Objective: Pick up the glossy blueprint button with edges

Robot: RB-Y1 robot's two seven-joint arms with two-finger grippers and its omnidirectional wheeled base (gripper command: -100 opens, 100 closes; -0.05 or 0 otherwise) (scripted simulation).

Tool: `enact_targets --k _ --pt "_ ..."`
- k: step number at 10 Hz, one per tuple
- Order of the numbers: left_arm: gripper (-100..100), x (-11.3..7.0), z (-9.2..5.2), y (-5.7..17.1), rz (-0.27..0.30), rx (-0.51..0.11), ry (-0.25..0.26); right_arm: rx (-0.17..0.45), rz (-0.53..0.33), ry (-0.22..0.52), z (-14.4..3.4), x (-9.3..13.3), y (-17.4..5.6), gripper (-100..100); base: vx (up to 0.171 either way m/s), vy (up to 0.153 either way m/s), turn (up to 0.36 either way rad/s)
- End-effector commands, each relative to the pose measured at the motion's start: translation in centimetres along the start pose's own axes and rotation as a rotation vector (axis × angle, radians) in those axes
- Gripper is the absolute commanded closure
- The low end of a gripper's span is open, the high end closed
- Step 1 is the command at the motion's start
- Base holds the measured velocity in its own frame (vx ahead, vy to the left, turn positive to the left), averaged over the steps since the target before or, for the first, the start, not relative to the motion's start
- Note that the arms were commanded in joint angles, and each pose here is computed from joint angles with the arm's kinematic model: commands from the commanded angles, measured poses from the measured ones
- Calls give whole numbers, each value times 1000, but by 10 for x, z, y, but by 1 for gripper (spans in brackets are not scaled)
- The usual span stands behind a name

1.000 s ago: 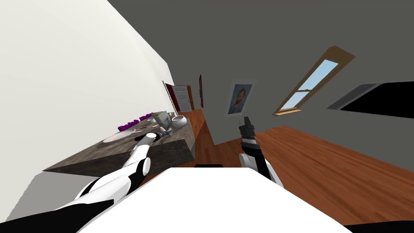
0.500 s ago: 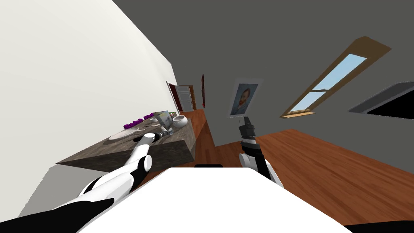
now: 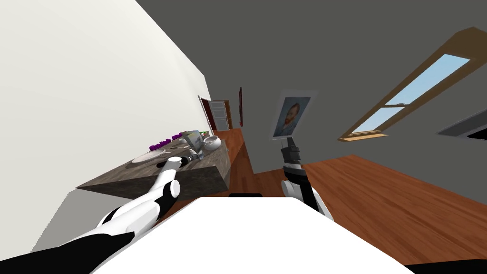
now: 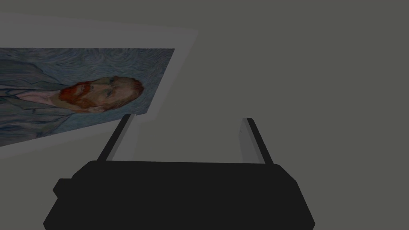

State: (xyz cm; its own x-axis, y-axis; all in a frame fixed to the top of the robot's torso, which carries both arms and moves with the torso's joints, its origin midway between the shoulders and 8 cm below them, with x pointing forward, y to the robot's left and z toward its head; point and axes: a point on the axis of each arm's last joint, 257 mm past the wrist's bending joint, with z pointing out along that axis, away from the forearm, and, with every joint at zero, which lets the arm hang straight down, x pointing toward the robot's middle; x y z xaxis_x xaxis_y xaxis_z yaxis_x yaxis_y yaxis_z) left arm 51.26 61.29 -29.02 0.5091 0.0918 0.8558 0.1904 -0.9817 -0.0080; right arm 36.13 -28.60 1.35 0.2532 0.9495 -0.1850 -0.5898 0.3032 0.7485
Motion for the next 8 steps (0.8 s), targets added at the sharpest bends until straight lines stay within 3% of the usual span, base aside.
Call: enact_targets --k 1,2,4,5,7,8 --pt "-100 -1 0 3 26 -15 2 0 0 0 0 0 0 0 64 -41 122" --pt "-100 0 1 10 -6 -44 12 0 0 0 0 0 0 0 96 -58 177" --pt "-100 0 1 10 42 -44 13 0 0 0 0 0 0 0 57 -49 32" --pt "-100 1 2 17 18 -75 26 0 0 0 0 0 0 0 52 -43 169" --pt "-100 1 2 17 56 -74 28 0 0 0 0 0 0 0 47 -36 39" --pt "-100 1 2 17 45 -74 27 0 0 0 0 0 0 0 11 -5 -6"
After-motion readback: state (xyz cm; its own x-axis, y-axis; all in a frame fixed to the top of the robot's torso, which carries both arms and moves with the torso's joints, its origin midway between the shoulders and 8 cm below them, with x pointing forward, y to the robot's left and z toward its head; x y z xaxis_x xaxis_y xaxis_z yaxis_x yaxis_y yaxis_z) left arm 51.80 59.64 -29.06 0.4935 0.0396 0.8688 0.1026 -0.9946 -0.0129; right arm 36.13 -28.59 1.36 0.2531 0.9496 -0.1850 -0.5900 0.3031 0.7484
